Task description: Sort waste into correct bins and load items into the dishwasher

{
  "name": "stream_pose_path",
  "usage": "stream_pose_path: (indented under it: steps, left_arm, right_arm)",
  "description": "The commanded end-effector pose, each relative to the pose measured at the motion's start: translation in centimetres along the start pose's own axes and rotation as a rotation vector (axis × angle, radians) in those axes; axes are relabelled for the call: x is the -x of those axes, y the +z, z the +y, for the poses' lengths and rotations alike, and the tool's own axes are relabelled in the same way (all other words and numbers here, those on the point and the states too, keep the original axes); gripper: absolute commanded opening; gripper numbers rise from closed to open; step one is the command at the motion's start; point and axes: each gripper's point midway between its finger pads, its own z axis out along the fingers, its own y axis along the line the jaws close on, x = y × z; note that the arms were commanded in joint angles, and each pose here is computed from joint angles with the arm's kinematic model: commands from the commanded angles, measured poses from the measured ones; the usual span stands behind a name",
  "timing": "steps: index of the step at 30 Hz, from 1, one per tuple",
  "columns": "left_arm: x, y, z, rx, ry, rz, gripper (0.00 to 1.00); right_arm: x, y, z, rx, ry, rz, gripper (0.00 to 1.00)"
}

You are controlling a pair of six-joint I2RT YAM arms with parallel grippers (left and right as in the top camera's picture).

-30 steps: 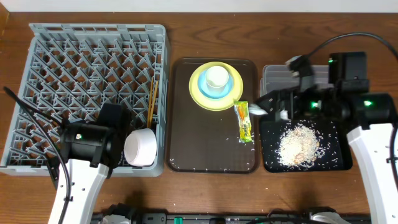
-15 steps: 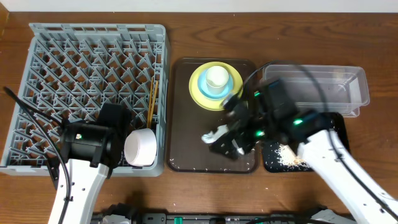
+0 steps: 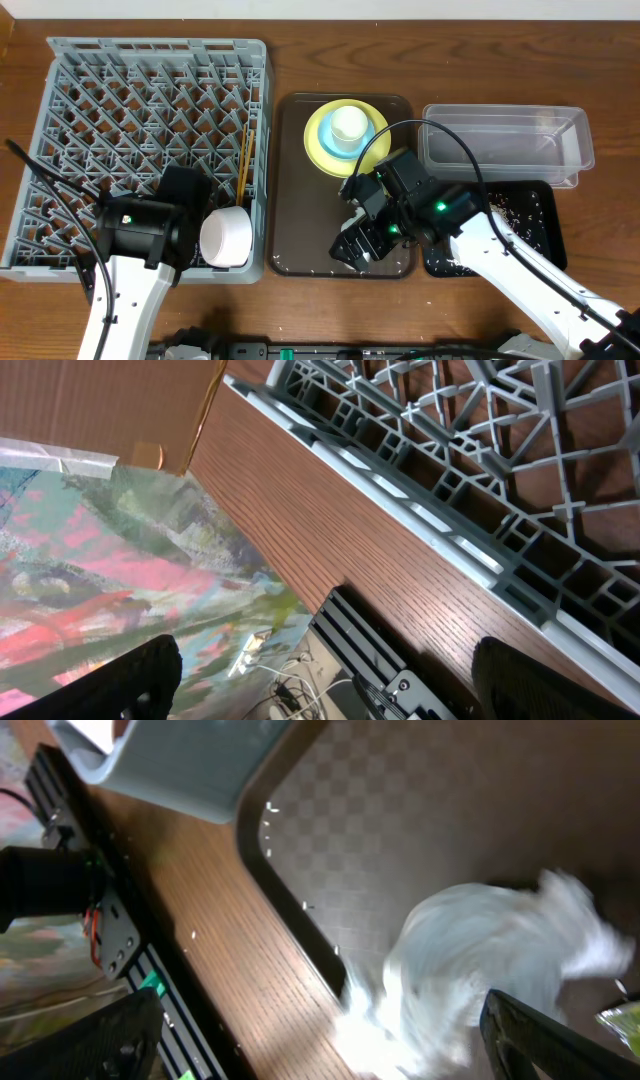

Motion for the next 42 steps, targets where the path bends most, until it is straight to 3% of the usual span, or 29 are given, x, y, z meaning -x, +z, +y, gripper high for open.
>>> stream_pose_path:
  steps: [1, 11, 16, 21, 27, 33, 34, 37, 42]
  left_arm:
    - [-1.1, -0.1, 1.1, 0.037, 0.036, 0.039, 0.94]
    - [-1.1, -0.1, 1.1, 0.037, 0.036, 0.039, 0.93]
    - [-1.1, -0.1, 1.1, 0.037, 0.036, 0.039, 0.94]
    - [-1.1, -0.1, 1.1, 0.037, 0.036, 0.039, 0.94]
    - [-1.1, -0.1, 1.1, 0.037, 0.036, 0.039, 0.94]
    - [-1.1, -0.1, 1.1, 0.037, 0.036, 0.039, 0.93]
    - [-1.1, -0.1, 1.1, 0.037, 0.036, 0.039, 0.93]
    - [-1.1, -0.1, 1.1, 0.037, 0.036, 0.039, 0.93]
    - [-1.1, -0.1, 1.1, 0.037, 0.036, 0.039, 0.93]
  right_arm:
    - [-0.3, 0.2, -0.5, -0.029, 0.033, 0.010, 0.99]
    - [-1.7, 0.1, -1.7, -0.103, 0.060, 0.063, 0.99]
    - [-4.7, -1.2, -6.1, -0.373, 0.137, 0.159, 0.99]
    - [-6.0, -3.6, -10.4, -0.676, 0.283, 0.154, 0.99]
    - [-5.3, -2.5, -9.4, -0.596, 0.287, 0.136, 0.99]
    - [-5.5, -2.3, -9.5, -0.598, 0.290, 0.149, 0.84]
    - [-5.6, -2.3, -9.6, -0.599, 0.291, 0.154, 0.84]
    - [-5.9, -2.2, -9.6, -0.601, 0.294, 0.168, 0.99]
    - [-5.6, -1.0, -9.5, -0.579, 0.291, 0.164, 0.98]
